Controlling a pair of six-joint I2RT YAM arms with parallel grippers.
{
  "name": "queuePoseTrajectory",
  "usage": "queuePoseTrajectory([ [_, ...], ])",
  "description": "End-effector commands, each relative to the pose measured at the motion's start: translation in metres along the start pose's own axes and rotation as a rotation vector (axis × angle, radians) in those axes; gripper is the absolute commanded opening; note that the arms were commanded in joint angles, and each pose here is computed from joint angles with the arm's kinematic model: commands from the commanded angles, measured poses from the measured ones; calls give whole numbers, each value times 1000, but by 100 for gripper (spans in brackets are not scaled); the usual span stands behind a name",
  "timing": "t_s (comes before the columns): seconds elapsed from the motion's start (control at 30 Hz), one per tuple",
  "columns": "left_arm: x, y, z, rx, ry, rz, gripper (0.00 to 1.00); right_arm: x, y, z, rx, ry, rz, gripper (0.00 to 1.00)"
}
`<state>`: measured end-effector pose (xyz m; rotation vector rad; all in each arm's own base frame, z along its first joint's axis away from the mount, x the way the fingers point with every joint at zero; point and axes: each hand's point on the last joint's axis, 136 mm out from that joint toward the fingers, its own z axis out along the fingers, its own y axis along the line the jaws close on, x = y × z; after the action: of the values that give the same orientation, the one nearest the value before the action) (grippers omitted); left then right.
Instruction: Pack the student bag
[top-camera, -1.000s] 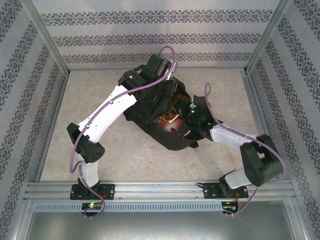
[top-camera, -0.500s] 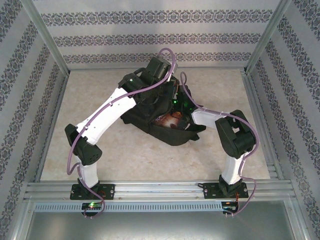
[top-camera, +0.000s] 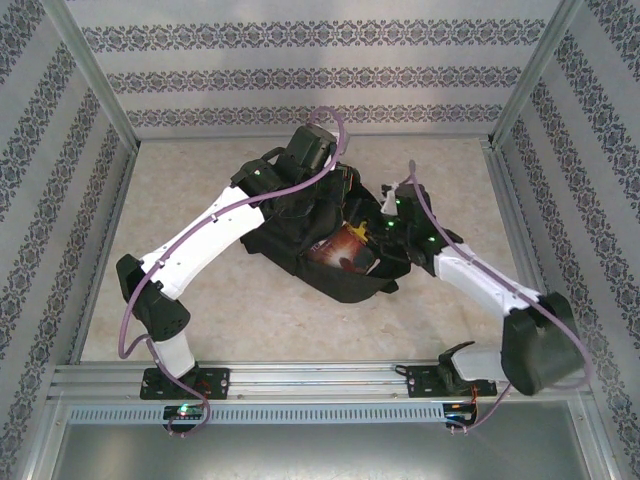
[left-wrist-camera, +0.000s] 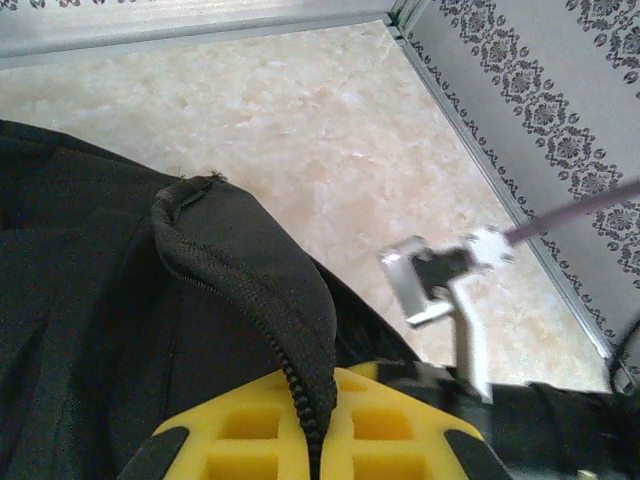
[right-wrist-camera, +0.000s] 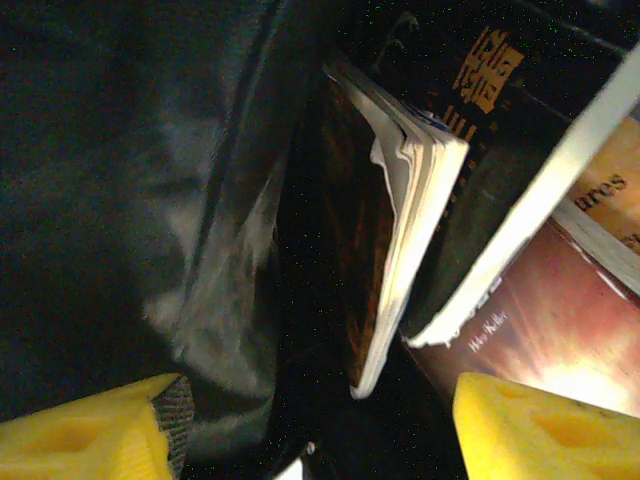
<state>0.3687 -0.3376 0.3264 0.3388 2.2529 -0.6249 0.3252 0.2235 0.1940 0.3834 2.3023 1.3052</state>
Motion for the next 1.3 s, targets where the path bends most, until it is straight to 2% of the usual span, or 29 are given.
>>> queuePoseTrajectory([
  [0.0, -35, -20, -11, 72, -138, -17, 0, 10, -25, -18, 80, 9, -20, 70],
  [0.17, -13, -32, 13, 144, -32, -25, 1, 9, -53, -71, 321, -87, -102, 66],
  [0.27, 12, -36, 33, 179, 75, -62, 9, 2, -71, -116, 487, -209, -117, 63],
  [0.4, 22, -38, 36, 210, 87, -101, 51, -5, -86, -165, 636, -354, -145, 57],
  [0.43, 20, -35, 33, 198, 71, -100, 57, -4, -87, -172, 654, -362, -150, 56],
  [0.5, 15, -28, 22, 170, 40, -84, 63, -1, -87, -178, 663, -359, -160, 53],
  [0.73, 21, 32, -8, -7, -22, -123, 61, 13, -77, -163, 562, -266, -202, 47],
  [0.83, 31, 46, -16, -39, -16, -128, 62, 19, -66, -145, 450, -218, -188, 47],
  [0.93, 32, 40, -21, 34, -33, -133, 69, 24, -51, -132, 374, -161, -215, 45],
  [1.0, 29, 27, -25, 118, -54, -121, 79, 23, -47, -135, 391, -165, -259, 45],
  [1.03, 26, 24, -26, 133, -61, -117, 80, 21, -44, -138, 396, -176, -283, 44],
  [1.1, 26, 25, -26, 126, -56, -112, 80, 16, -36, -147, 395, -210, -333, 42],
  [1.17, 29, 41, -26, 62, -51, -153, 76, 16, -25, -153, 387, -221, -384, 40],
  [1.27, 41, 86, -30, -35, -69, -347, 69, 30, -4, -145, 333, -156, -491, 39],
])
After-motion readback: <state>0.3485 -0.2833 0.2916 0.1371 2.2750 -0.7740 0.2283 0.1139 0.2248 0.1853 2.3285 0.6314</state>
